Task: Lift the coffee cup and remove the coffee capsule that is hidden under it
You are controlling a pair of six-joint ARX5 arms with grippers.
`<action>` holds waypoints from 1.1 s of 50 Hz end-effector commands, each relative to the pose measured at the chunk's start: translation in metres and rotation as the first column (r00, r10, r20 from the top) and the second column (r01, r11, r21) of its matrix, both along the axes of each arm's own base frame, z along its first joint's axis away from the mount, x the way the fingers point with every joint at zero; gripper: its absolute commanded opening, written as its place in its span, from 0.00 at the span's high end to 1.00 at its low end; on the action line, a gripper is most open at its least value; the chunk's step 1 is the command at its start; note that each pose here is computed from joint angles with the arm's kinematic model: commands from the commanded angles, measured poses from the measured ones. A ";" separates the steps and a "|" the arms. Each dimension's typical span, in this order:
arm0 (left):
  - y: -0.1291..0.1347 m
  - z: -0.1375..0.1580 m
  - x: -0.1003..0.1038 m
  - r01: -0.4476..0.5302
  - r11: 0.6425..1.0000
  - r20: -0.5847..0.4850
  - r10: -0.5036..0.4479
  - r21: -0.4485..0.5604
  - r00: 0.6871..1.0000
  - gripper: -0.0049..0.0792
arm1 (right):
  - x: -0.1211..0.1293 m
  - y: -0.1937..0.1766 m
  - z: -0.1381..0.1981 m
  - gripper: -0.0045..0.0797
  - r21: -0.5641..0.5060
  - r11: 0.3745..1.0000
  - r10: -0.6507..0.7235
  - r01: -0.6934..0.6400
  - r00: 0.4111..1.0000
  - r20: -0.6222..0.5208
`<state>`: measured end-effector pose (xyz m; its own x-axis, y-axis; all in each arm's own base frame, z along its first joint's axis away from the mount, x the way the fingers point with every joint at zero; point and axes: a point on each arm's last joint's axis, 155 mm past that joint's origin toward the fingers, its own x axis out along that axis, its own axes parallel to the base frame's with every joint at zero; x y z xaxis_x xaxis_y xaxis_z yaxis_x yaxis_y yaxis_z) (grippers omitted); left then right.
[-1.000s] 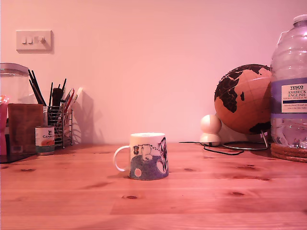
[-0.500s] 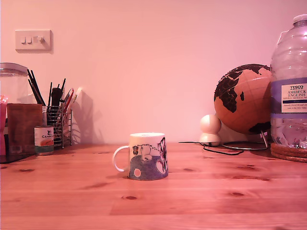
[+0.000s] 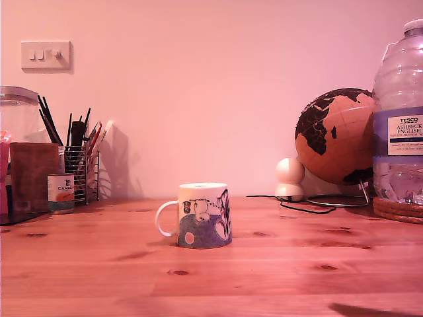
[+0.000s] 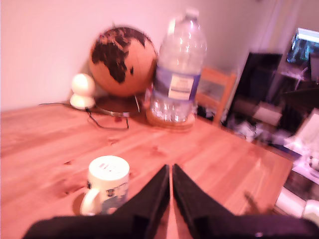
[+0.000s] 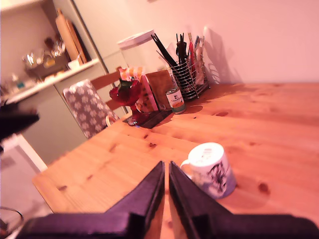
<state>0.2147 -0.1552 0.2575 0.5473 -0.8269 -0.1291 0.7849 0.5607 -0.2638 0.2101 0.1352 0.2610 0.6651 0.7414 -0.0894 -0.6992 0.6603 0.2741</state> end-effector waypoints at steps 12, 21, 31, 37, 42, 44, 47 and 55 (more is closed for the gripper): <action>-0.017 -0.004 0.057 0.044 0.976 -0.008 -0.043 0.214 0.999 0.93 | 0.019 0.001 0.009 0.96 -0.069 0.997 0.026 -0.024 0.999 0.022; -0.033 -0.017 0.091 0.042 0.934 -0.051 -0.026 0.354 0.998 0.83 | 0.033 0.003 -0.012 0.96 -0.095 0.995 0.039 -0.043 0.998 -0.050; -0.056 -0.046 0.114 0.101 0.864 -0.115 -0.051 0.494 0.992 0.64 | 0.041 0.015 -0.036 0.96 -0.102 0.991 0.073 -0.089 0.986 -0.148; -0.066 -0.067 0.126 0.131 0.799 -0.130 -0.066 0.588 0.989 0.48 | 0.044 0.021 -0.048 0.96 -0.126 0.987 0.081 -0.104 0.981 -0.176; -0.073 -0.086 0.132 0.161 0.741 -0.150 -0.082 0.652 0.985 0.37 | 0.047 0.025 -0.056 0.96 -0.146 0.983 0.079 -0.108 0.978 -0.195; -0.074 -0.093 0.136 0.164 0.712 -0.152 -0.082 0.682 0.985 0.35 | 0.048 0.026 -0.059 0.96 -0.154 0.982 0.076 -0.108 0.977 -0.200; -0.077 -0.102 0.142 0.170 0.679 -0.167 -0.071 0.714 0.983 0.35 | 0.049 0.029 -0.063 0.96 -0.160 0.981 0.079 -0.114 0.975 -0.209; -0.091 -0.122 0.153 0.222 0.644 -0.225 -0.079 0.732 0.971 0.35 | 0.050 0.034 -0.069 0.96 -0.188 0.974 0.085 -0.125 0.974 -0.209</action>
